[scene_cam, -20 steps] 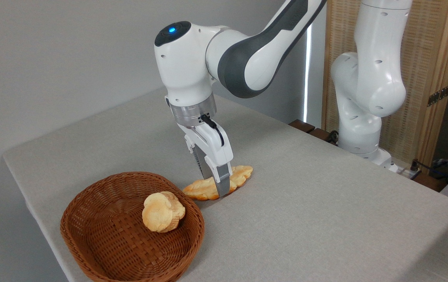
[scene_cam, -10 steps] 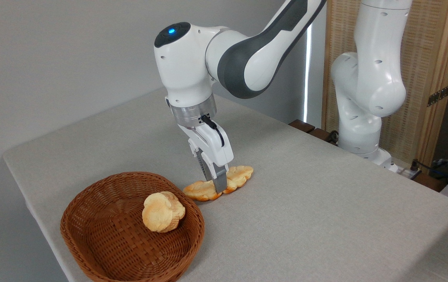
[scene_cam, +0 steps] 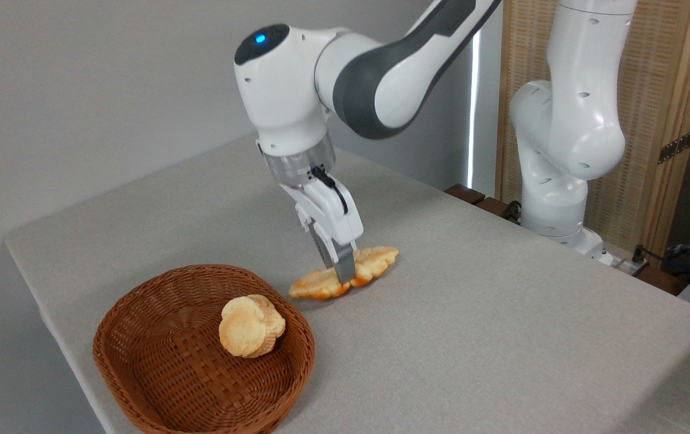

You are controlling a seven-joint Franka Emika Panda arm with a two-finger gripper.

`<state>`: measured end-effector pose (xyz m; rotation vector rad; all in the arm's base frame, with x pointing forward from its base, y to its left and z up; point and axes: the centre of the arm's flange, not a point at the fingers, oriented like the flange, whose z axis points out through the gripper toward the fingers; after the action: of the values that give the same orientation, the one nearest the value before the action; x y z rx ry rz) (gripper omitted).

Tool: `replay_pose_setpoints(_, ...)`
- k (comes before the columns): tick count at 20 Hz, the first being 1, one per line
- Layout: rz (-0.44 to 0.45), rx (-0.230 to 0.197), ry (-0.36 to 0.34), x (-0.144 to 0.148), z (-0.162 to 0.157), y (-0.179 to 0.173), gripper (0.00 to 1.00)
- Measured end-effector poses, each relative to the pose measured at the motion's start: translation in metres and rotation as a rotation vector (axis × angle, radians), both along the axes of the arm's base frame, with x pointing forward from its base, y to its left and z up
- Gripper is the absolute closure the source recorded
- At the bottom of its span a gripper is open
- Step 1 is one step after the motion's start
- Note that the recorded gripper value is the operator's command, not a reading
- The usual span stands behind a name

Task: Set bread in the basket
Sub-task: 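Lift the pastry and carry it over the wicker basket, then lower the pastry into the basket beside the roll and open the gripper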

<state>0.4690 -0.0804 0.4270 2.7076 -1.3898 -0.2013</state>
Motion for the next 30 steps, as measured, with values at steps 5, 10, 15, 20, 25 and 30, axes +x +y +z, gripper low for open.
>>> replay_pose_setpoints(5,-0.043,-0.035,-0.027,-0.007,0.047,-0.026,0.74)
replay_pose_setpoints(10,-0.001,-0.125,-0.154,0.012,0.103,-0.024,0.74)
replay_pose_setpoints(15,0.051,-0.176,-0.331,0.044,0.109,-0.024,0.72)
replay_pose_setpoints(20,0.101,-0.182,-0.447,0.077,0.087,-0.021,0.30)
replay_pose_setpoints(25,0.218,-0.272,-0.544,0.097,0.082,-0.012,0.00)
replay_pose_setpoints(30,0.226,-0.263,-0.543,0.103,0.069,-0.014,0.00)
